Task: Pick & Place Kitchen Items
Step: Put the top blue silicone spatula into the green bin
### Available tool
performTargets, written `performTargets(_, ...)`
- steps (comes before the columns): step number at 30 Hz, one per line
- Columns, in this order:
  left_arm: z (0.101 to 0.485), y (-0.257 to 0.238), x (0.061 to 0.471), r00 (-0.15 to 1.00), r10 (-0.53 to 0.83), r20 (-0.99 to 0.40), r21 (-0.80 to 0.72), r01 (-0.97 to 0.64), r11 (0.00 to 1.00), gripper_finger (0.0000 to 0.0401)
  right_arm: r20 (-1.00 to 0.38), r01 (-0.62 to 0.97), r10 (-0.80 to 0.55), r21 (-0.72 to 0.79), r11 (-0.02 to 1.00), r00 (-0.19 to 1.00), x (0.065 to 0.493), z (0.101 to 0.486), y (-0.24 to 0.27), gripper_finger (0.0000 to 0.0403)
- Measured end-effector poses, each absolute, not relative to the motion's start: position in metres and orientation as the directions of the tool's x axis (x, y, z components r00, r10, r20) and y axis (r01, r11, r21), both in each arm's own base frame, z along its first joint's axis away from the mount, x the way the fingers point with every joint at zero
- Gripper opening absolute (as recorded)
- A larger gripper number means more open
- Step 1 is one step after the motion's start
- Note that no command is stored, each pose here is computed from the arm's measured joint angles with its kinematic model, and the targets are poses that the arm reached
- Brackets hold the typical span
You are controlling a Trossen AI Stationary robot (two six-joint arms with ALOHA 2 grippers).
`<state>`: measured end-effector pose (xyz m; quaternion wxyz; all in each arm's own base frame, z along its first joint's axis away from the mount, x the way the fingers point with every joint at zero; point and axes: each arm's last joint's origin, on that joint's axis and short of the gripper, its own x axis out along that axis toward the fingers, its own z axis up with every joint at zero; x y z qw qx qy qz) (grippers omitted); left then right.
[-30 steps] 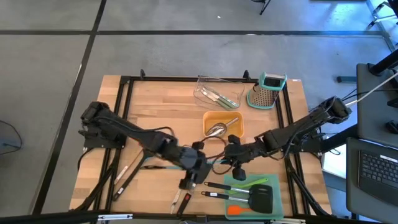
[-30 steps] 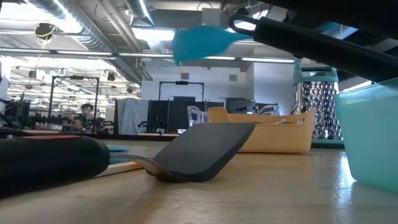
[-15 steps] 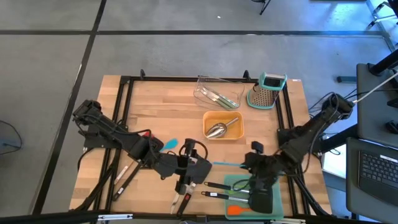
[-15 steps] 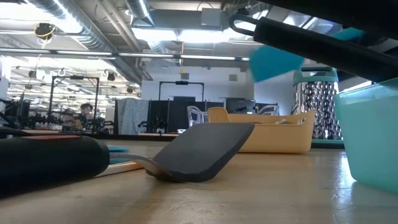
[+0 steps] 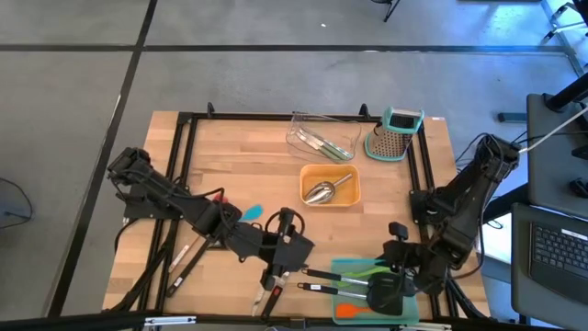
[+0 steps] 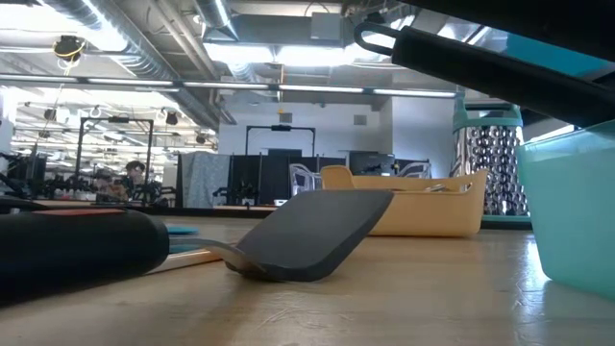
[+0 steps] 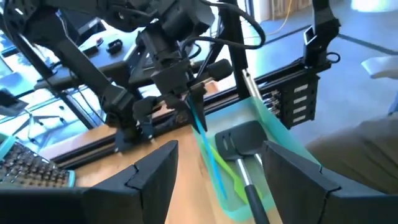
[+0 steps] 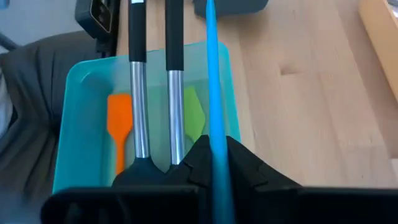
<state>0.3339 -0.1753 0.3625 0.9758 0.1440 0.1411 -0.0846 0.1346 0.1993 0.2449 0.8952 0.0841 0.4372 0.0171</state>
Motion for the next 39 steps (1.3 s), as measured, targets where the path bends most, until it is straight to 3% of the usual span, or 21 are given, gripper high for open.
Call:
performTargets(14, 0.362, -0.168, 0.338, 0.946, -0.117, -0.303, 0.192, 0.181, 0.965, 0.0224, -0.815, 0.175, 0.035, 0.166, 0.970, 0.579, 0.110, 0.197, 0.190, 0.0022)
performTargets(22, 0.362, -0.168, 0.338, 0.948, -0.099, -0.302, 0.184, 0.160, 0.970, 0.0224, -0.724, 0.114, 0.012, 0.125, 0.986, 0.690, 0.109, 0.207, 0.197, 0.0022)
performTargets(34, 0.360, -0.167, 0.338, 0.944, -0.096, -0.316, 0.172, 0.157, 0.972, 0.0224, -0.708, 0.001, 0.144, 0.200, 0.980, 0.692, 0.104, 0.212, 0.211, 0.0022)
performTargets(39, 0.360, -0.167, 0.338, 0.944, -0.096, -0.316, 0.172, 0.157, 0.972, 0.0224, -0.725, 0.036, 0.135, 0.215, 0.976, 0.676, 0.100, 0.202, 0.209, 0.0022)
